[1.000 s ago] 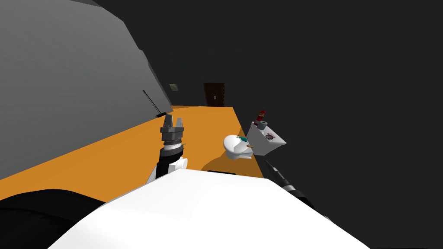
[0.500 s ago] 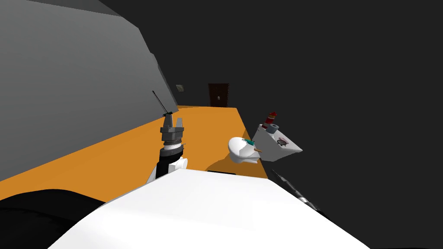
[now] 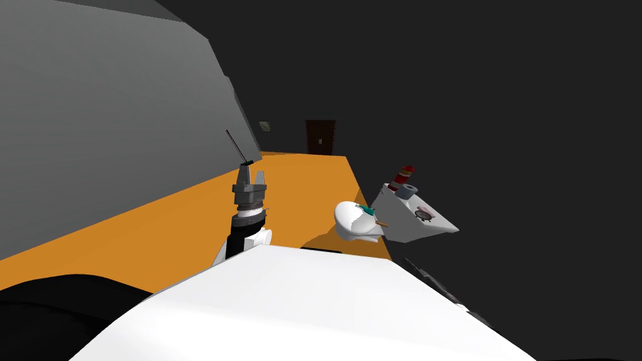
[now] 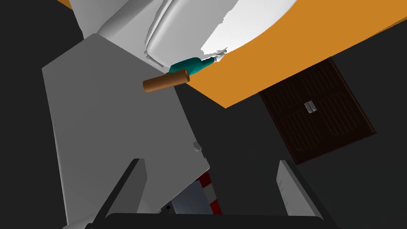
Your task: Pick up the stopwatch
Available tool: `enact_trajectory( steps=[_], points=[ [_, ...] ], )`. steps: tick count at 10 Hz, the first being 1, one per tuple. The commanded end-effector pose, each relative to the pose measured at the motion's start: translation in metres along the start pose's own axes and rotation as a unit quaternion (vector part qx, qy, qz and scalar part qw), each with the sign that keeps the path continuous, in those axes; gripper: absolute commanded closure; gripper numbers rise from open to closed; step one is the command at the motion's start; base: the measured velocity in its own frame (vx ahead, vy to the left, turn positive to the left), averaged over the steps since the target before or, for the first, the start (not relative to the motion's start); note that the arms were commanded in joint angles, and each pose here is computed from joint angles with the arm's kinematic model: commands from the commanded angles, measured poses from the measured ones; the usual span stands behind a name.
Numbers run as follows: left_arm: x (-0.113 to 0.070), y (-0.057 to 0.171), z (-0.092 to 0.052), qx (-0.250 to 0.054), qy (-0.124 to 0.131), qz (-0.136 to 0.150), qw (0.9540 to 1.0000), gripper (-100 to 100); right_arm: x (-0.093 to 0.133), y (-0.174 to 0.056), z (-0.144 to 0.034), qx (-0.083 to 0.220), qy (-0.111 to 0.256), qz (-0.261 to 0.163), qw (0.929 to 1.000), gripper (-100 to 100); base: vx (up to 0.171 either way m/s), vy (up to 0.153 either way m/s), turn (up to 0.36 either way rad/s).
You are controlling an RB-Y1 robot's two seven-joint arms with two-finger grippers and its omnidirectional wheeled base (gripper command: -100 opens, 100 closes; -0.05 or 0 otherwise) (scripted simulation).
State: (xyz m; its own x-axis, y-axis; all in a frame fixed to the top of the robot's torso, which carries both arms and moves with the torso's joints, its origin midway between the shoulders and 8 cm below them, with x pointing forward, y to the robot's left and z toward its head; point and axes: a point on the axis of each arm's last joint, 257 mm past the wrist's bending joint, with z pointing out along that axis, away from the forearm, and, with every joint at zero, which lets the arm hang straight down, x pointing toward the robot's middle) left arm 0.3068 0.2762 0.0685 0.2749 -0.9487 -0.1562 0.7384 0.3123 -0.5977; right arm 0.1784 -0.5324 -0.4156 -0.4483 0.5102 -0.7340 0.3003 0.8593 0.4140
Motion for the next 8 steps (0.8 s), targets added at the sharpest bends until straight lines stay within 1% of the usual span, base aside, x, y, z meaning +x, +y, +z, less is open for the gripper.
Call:
enact_trajectory(
  steps=[1,2,3,4,5,6,7,8],
  points=[
    [0.0,0.0,0.0,0.0,0.0,0.0,1.0,0,0.0,-0.024,-0.01,0.022,0.016,-0.02,0.9994,-100,0.054,0.051,0.108],
    [0.0,0.0,0.0,0.0,0.0,0.0,1.0,0,0.004,-0.034,-0.014,0.032,0.02,-0.017,0.9991,-100,0.069,0.047,0.072],
    [0.0,0.0,0.0,0.0,0.0,0.0,1.0,0,0.001,-0.053,-0.024,0.051,0.034,-0.037,0.9975,-100,0.116,0.041,0.114],
    [0.0,0.0,0.0,0.0,0.0,0.0,1.0,0,0.005,-0.063,-0.029,0.062,0.038,-0.033,0.9968,-100,0.135,0.032,0.063],
    [0.0,0.0,0.0,0.0,0.0,0.0,1.0,0,0.002,-0.085,-0.043,0.085,0.053,-0.051,0.9936,-100,0.152,0.046,0.109],
    [0.0,0.0,0.0,0.0,0.0,0.0,1.0,0,0.005,-0.091,-0.046,0.092,0.055,-0.05,0.993,-100,0.105,0.031,0.062],
    [0.0,0.0,0.0,0.0,0.0,0.0,1.0,0,-0.001,-0.111,-0.059,0.113,0.068,-0.068,0.9889,-100,0.132,0.011,0.101],
    [0.0,0.0,0.0,0.0,0.0,0.0,1.0,0,-0.006,-0.134,-0.075,0.138,0.082,-0.084,0.9834,-100,0.189,0.013,0.167]
  ],
)
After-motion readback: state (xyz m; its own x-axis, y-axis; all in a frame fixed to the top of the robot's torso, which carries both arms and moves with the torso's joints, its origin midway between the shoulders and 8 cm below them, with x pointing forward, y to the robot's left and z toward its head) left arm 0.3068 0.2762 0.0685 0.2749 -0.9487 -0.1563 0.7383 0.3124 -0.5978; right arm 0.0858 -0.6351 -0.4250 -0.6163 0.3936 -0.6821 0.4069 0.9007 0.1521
